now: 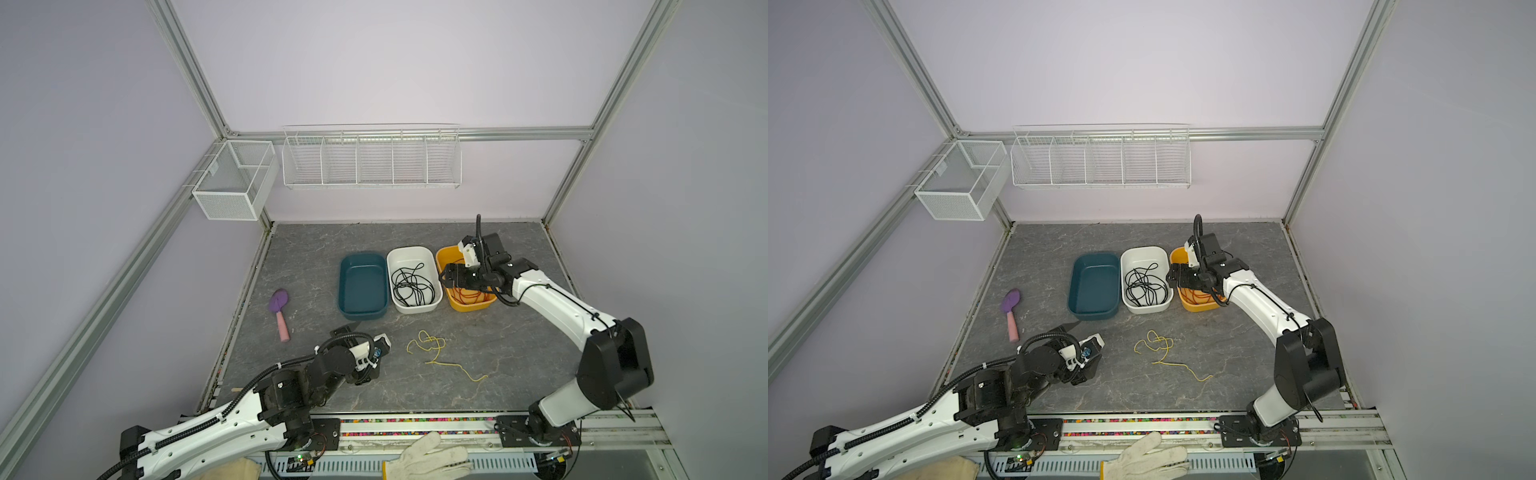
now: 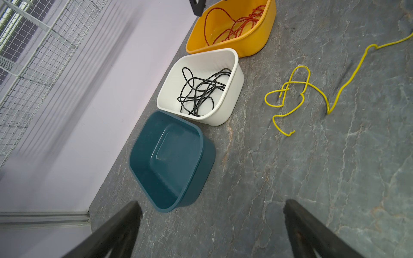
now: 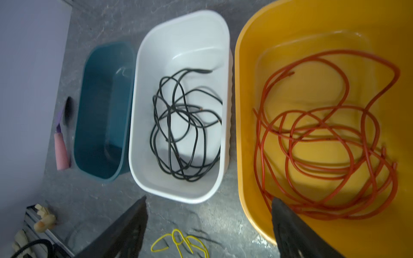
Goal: Untangle the cables
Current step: 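Move the right gripper down to the yellow wire tangle on the table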
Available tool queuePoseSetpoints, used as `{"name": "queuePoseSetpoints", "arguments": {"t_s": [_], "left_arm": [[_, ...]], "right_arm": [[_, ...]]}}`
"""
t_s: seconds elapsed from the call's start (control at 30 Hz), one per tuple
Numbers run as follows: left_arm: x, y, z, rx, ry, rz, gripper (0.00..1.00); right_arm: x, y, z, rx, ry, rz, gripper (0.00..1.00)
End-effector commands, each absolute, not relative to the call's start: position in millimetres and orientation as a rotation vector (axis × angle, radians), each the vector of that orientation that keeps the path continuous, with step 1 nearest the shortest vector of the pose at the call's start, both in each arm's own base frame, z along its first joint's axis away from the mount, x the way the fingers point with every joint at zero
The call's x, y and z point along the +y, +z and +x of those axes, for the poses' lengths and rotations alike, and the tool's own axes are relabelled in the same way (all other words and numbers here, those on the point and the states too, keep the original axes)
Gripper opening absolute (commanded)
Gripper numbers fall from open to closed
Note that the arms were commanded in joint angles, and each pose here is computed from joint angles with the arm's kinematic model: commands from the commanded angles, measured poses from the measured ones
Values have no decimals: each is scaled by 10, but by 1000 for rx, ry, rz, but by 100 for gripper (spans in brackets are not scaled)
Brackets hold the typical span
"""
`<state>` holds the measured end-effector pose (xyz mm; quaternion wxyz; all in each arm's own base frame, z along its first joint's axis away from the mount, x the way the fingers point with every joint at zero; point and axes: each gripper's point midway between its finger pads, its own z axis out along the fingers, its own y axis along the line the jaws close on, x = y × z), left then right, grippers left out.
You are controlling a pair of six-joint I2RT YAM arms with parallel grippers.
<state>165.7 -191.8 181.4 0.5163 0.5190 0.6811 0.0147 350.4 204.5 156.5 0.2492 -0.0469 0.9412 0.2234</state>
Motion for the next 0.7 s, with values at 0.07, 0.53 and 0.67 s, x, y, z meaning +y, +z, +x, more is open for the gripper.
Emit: {"name": "queuePoseSetpoints", "arguments": {"t_s": [0.07, 0.53, 0.67], "left_arm": [[-1931, 2044, 1663, 1659, -22, 1176, 99], [-2042, 2059, 1438, 1563, -199, 1236, 99], [-2157, 1840, 1393, 1594, -181, 1377, 99]], "right_arm": [[1966, 1525, 3080, 2561, 556, -199, 88], [1874, 1109, 2139, 2629, 526, -323, 88], [1868, 1033, 1955, 2643, 536, -372, 88]]}}
